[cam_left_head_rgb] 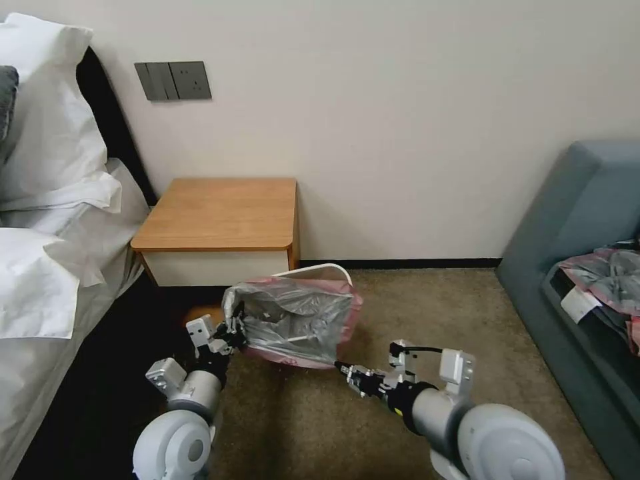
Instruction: Pick up the garbage bag from the table and place it over the trash can.
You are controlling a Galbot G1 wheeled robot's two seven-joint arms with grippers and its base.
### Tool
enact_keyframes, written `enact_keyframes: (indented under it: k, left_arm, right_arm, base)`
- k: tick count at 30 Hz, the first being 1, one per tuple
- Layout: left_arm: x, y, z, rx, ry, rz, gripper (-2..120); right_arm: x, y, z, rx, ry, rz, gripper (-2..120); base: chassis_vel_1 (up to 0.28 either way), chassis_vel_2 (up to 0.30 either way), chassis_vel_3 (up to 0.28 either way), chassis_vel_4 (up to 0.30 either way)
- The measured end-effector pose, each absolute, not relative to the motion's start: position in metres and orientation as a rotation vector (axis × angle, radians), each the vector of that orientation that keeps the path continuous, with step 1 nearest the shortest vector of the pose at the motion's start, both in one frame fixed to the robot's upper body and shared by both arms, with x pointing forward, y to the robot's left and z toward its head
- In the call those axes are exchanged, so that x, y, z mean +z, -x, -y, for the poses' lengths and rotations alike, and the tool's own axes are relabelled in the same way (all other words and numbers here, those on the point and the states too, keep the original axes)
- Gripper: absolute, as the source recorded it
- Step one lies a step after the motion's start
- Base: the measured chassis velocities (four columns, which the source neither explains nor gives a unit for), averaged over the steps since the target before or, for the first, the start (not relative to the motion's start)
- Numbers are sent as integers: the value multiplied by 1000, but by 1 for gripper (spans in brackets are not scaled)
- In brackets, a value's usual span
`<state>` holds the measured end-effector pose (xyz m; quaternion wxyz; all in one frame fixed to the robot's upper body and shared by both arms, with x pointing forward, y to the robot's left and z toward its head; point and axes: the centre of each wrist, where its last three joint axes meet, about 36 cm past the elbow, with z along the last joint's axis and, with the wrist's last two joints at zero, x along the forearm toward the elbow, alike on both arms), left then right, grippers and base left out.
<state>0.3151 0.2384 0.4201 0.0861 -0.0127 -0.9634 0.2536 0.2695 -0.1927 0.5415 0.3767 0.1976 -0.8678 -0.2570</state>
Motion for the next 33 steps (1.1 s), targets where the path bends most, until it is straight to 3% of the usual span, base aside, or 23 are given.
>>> enact_keyframes:
  k: [7, 12, 22, 25, 33]
  left_arm:
    - [420, -316, -247, 793, -1, 2858, 3]
    - [421, -315, -250, 826, -20, 2843, 3]
    - [413, -314, -241, 911, -35, 2836, 3]
    - [412, -313, -240, 925, -39, 2835, 3]
    - [418, -312, -234, 963, -12, 2834, 3]
  right_arm:
    - [540, -266, 217, -612, -619, 2386, 70]
    - [547, -272, 230, -611, -784, 2633, 93]
    - [497, -306, 181, -526, -804, 3024, 100]
    - [466, -314, 154, -613, -759, 3034, 100]
    - [446, -324, 130, -744, -664, 3025, 100]
  base:
    - [0, 0, 0, 0]
    - [0, 0, 0, 0]
    - [0, 0, 0, 0]
    - [0, 0, 0, 0]
    - [0, 0, 0, 0]
